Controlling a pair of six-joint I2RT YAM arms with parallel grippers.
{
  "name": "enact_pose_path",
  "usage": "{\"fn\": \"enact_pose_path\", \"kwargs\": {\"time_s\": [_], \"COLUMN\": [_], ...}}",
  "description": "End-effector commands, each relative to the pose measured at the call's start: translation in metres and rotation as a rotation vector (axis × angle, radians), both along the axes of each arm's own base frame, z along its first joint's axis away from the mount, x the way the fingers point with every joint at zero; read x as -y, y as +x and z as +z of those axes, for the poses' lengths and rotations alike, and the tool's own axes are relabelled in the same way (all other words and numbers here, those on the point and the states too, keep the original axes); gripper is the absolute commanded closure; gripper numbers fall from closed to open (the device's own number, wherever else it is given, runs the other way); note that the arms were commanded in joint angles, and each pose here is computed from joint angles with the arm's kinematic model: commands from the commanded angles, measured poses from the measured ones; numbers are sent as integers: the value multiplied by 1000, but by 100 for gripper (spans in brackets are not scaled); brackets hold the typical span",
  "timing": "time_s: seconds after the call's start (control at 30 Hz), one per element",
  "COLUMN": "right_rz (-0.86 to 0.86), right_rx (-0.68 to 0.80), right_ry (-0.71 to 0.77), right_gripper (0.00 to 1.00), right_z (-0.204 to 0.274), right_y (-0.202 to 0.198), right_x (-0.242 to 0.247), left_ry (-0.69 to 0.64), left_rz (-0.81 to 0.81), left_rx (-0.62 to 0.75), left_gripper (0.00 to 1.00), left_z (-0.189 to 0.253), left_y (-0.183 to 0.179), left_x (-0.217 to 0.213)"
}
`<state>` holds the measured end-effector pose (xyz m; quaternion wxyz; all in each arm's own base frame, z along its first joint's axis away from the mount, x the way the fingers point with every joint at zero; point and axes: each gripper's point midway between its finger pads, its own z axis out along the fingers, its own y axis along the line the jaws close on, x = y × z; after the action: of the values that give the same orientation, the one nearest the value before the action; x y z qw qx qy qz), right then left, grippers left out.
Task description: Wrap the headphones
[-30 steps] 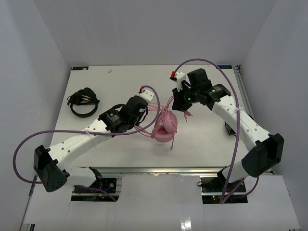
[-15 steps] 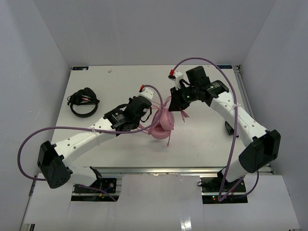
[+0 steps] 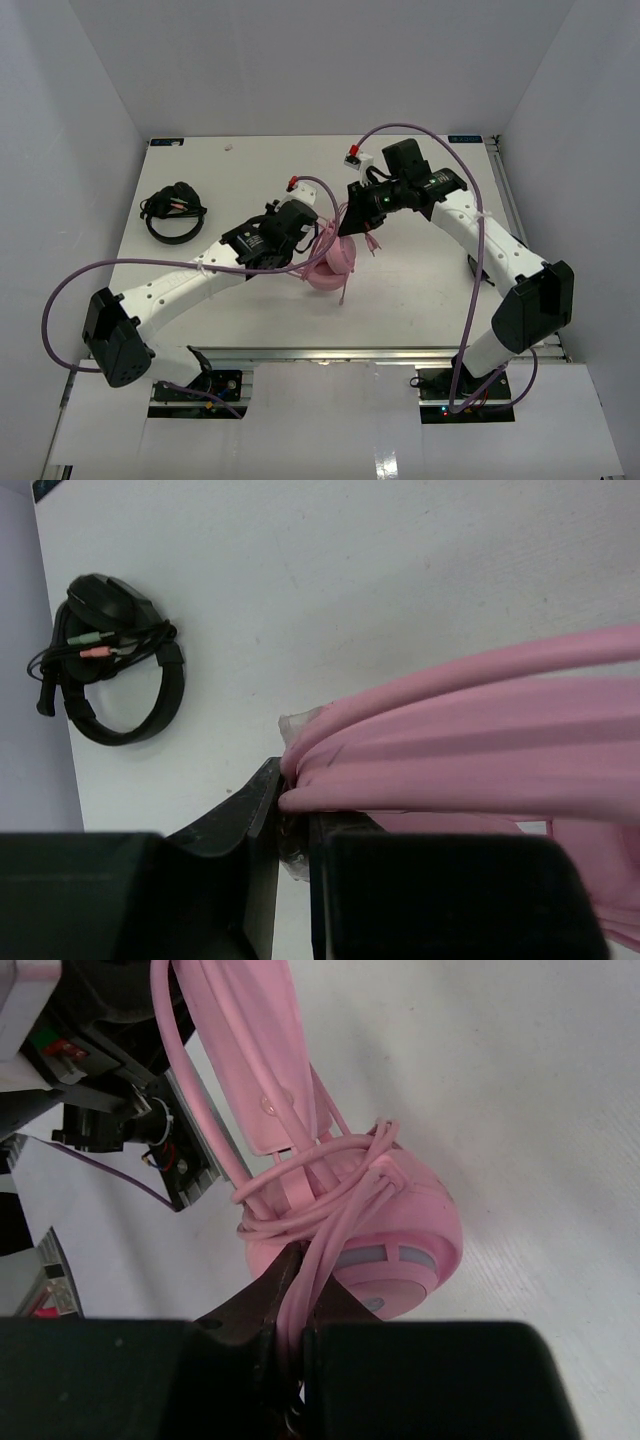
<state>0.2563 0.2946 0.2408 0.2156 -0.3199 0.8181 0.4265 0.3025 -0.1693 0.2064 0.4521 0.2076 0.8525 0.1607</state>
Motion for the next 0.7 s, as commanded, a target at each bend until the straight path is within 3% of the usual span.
{"fn": "enact_pose_path", "kwargs": {"time_s": [0.0, 0.23, 0.67], "right_rz": [49, -34, -52], "right_rx": [27, -2, -59], "right_ry": [180, 155, 193], "right_gripper": [92, 92, 84], "right_z": [39, 25, 25], "right_y": [-12, -17, -23], "right_x": [-22, -27, -35], "left_ry": [42, -75, -91], "left_rz": [80, 150, 224], "left_rx": [-79, -101, -124], "left_gripper": [100, 100, 100], "left_z": [-20, -19, -36], "left_y": [-4, 1, 6], "left_x": [-6, 5, 8]}}
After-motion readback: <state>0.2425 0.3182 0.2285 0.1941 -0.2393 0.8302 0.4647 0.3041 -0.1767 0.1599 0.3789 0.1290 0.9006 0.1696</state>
